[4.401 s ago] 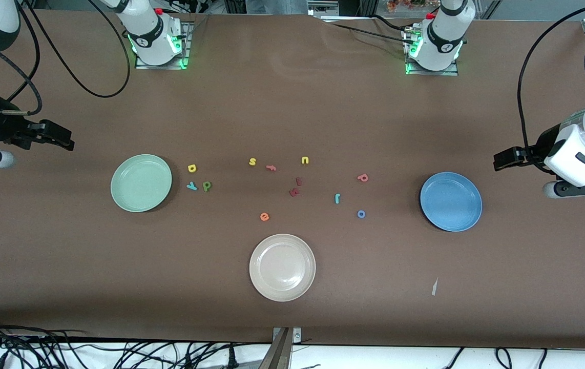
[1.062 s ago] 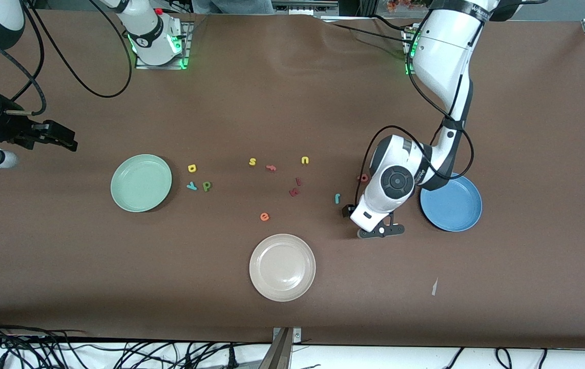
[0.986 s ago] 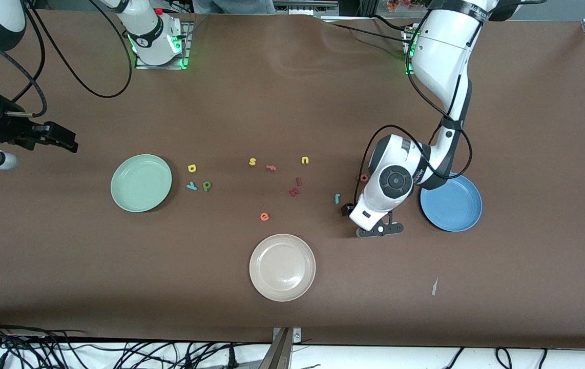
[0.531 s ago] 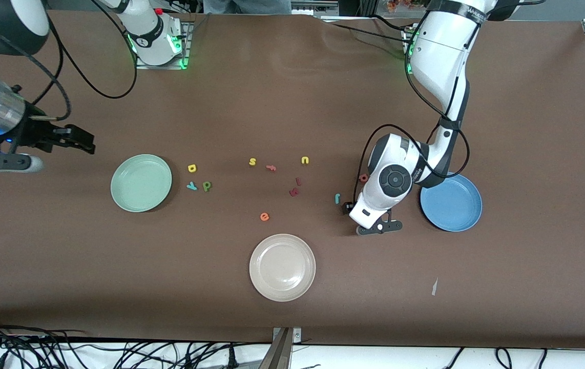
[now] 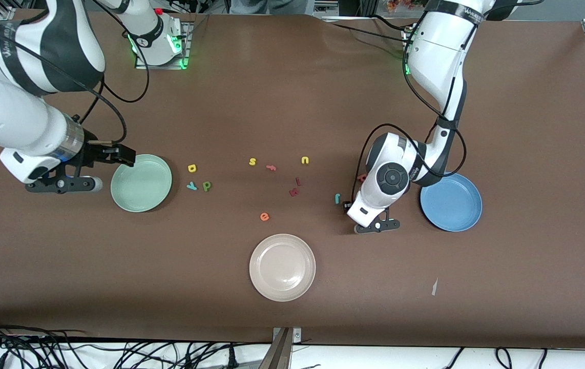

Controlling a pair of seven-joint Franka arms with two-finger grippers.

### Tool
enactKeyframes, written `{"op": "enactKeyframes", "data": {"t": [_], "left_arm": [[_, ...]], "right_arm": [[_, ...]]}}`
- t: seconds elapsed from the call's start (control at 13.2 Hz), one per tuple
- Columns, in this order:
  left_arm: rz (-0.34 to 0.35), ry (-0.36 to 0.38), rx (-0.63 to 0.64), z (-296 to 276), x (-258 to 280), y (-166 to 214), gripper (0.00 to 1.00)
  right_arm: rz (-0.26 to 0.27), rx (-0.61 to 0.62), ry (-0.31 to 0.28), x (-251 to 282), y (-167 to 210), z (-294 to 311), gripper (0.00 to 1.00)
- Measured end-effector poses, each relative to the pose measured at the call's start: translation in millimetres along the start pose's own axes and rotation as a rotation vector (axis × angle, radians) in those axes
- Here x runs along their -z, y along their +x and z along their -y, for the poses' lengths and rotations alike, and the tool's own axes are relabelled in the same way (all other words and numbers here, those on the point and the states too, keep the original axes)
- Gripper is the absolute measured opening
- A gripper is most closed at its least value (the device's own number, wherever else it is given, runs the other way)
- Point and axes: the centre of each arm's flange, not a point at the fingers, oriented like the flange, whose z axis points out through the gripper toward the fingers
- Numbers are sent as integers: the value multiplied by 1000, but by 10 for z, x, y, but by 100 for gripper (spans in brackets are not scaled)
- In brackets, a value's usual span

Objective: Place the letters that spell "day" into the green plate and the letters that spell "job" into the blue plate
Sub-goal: 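Lift the blue o with the left gripper while the right gripper reaches letters, then drop the blue o on the blue plate while the right gripper grasps yellow letter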

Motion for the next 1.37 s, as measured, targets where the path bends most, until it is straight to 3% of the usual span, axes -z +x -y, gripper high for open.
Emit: {"op": "enactKeyframes", "data": {"t": [0.23, 0.53, 0.61, 0.68, 0.83, 0.91, 1.06, 1.37], "left_arm": [[-21, -7, 2, 7, -7, 30, 69], [-24, -6, 3, 17, -33, 37, 66], [-25, -6, 4, 19, -29, 40, 59], [-25, -6, 4, 19, -29, 40, 59], [-28, -8, 4, 25, -5, 50, 41], [-29, -8, 4, 22, -5, 49, 40], [-32, -10, 3, 17, 4, 53, 27], [-34, -11, 2, 12, 7, 53, 28]], "right_arm": [[-31, 5, 2, -159, 77, 124, 100], [-81, 35, 18, -908, 17, 296, 100], [-79, 52, 21, -1101, -63, 379, 100], [-74, 69, 23, -1276, -154, 471, 100], [-64, 100, 25, -1585, -343, 618, 100], [-67, 111, 27, -1738, -425, 661, 100], [-82, 144, 30, -2035, -577, 705, 100], [-100, 285, 26, -2378, -765, 686, 100]]}}
